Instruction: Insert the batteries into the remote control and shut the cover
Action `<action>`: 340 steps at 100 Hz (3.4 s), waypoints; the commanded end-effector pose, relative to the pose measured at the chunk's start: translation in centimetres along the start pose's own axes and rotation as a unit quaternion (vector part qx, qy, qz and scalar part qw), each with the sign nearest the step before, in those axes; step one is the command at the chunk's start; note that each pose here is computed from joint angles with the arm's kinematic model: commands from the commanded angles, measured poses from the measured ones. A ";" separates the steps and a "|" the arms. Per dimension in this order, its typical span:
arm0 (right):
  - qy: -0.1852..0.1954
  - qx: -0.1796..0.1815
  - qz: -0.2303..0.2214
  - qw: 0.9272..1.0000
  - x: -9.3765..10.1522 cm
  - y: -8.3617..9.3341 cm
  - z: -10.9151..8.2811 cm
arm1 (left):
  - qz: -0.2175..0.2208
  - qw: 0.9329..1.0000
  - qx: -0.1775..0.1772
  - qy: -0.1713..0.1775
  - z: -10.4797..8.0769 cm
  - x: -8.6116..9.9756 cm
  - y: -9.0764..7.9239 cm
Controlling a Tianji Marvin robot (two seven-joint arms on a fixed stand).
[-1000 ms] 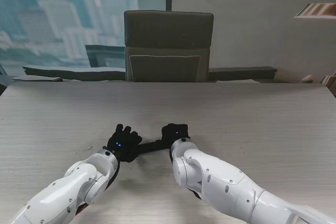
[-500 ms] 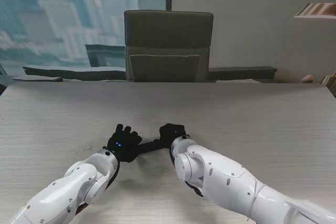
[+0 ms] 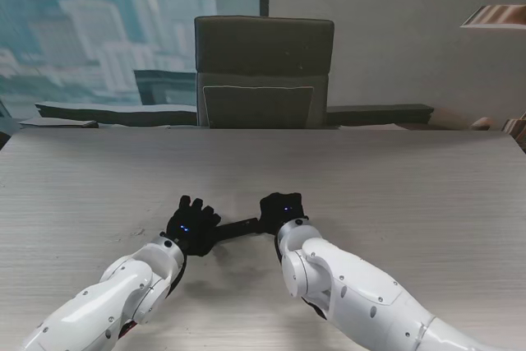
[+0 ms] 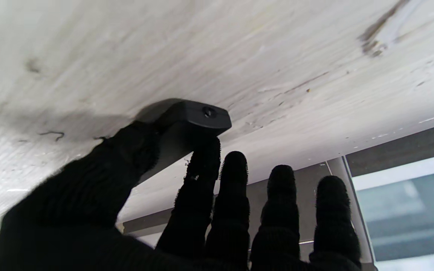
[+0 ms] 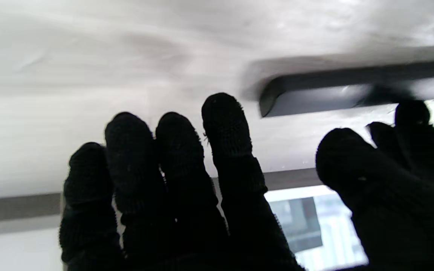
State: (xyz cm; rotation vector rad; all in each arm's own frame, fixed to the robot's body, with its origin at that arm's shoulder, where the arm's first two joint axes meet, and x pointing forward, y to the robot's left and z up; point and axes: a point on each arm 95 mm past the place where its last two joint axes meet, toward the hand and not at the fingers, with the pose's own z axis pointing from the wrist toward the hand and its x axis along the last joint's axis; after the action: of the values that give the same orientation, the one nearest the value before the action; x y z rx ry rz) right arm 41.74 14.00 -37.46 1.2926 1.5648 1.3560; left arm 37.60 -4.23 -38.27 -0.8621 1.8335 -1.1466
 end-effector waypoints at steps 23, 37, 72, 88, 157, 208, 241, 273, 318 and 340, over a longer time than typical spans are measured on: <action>-0.028 -0.031 -0.014 0.999 -2.9 0.6 -2.6 | 0.018 1.000 -0.009 -0.012 -0.6 -0.1 1.4; -0.027 -0.040 -0.020 0.999 -3.5 1.0 -3.5 | 0.025 1.000 0.001 -0.012 -0.7 -0.1 1.3; -0.009 -0.065 -0.028 0.997 -4.1 2.0 -5.4 | 0.052 0.998 0.020 -0.023 -1.1 -0.5 0.9; 0.008 -0.086 -0.024 0.996 -4.2 3.0 -5.9 | 0.046 0.998 0.040 -0.028 -1.6 -0.7 0.3; 0.093 -0.139 0.091 0.982 -4.4 8.3 -7.0 | -0.172 0.970 0.168 -0.034 -4.7 -3.2 -6.7; 0.195 -0.177 0.320 0.910 -6.8 7.2 -9.0 | -0.477 0.847 0.216 0.090 -7.6 -6.2 -5.8; 0.199 -0.170 0.329 0.907 -6.8 6.6 -9.7 | -0.489 0.830 0.242 0.118 -8.9 -6.5 -5.4; 0.199 -0.181 0.339 0.901 -6.3 6.6 -10.1 | -0.475 0.834 0.254 0.119 -9.7 -6.3 -5.3; 0.189 -0.202 0.329 0.903 -6.9 6.7 -10.6 | -0.474 0.831 0.271 0.106 -9.9 -6.3 -5.5; 0.199 -0.198 0.333 0.900 -6.7 6.6 -10.8 | -0.476 0.834 0.262 0.095 -9.7 -6.3 -5.4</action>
State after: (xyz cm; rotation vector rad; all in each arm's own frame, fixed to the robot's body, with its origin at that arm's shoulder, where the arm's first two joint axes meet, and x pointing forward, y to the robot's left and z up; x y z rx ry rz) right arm 35.49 3.88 -29.28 1.3911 0.9823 2.3394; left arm 32.75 3.22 -28.78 -1.3763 1.0248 -2.2849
